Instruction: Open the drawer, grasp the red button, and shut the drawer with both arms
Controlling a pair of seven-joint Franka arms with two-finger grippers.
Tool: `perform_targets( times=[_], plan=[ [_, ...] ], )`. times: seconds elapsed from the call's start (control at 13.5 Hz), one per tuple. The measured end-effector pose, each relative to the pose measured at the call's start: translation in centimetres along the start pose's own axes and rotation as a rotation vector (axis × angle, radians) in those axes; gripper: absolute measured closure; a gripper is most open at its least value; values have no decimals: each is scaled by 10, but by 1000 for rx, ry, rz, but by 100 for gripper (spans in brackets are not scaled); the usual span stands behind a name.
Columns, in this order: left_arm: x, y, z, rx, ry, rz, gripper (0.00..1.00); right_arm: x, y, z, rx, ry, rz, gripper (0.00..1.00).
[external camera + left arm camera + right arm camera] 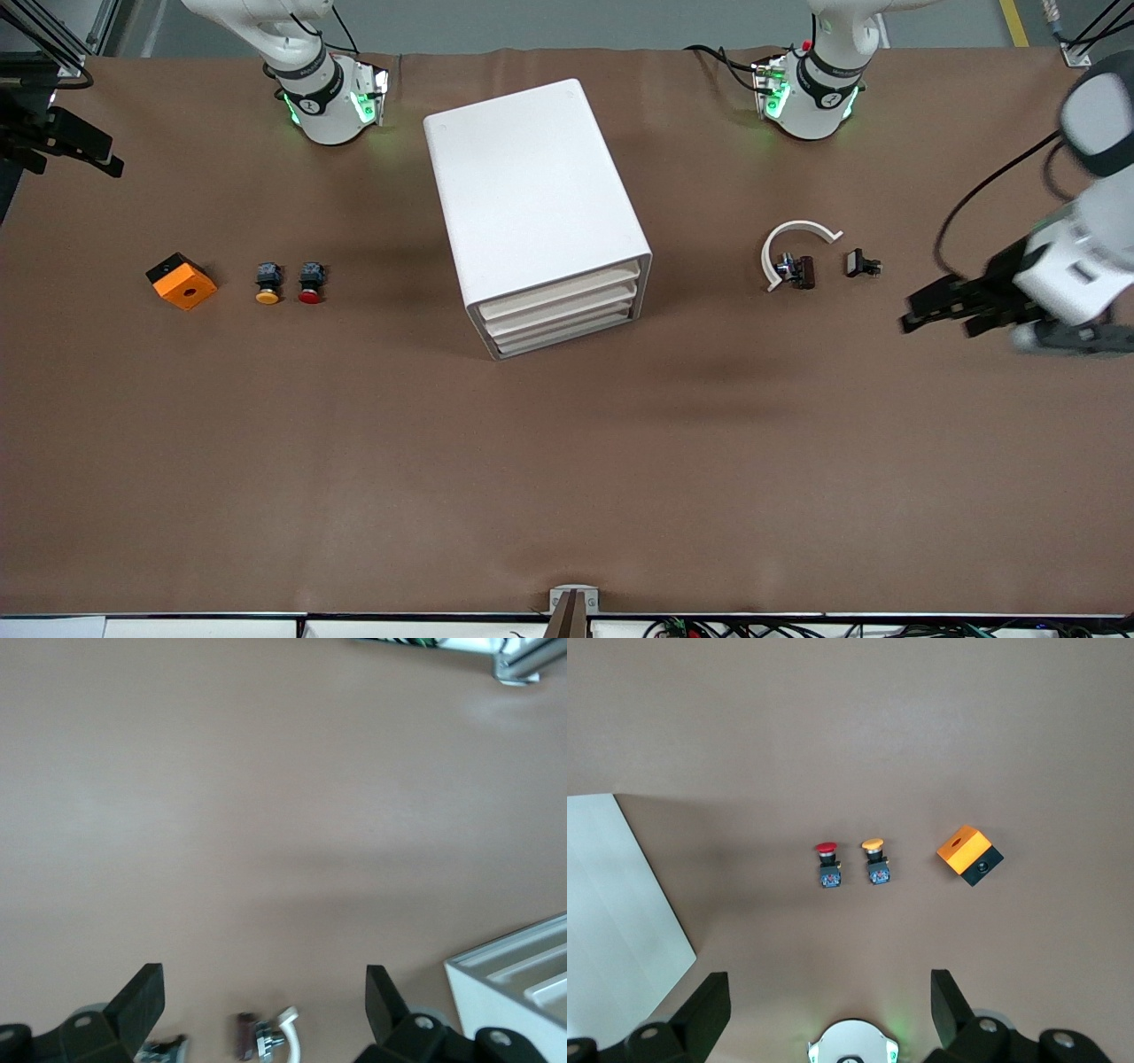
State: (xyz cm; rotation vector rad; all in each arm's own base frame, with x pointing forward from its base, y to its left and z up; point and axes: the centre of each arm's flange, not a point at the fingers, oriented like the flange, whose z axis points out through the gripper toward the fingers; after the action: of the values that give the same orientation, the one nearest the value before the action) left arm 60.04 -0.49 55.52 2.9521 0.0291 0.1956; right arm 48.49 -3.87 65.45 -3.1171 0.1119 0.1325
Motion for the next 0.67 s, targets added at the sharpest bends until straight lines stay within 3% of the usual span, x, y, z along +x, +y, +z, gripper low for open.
perform_targets(
  times=[0.15, 0.44, 0.67],
  plan=[
    [-10, -5, -34, 17, 45, -3, 0, 2, -3, -3, 28, 24, -9, 0],
    [-25, 8, -85, 117, 126, 38, 0, 0, -12, -15, 43, 69, -49, 0],
    [-37, 14, -122, 126, 130, 42, 0, 0, -13, -19, 41, 87, -62, 0]
  ],
)
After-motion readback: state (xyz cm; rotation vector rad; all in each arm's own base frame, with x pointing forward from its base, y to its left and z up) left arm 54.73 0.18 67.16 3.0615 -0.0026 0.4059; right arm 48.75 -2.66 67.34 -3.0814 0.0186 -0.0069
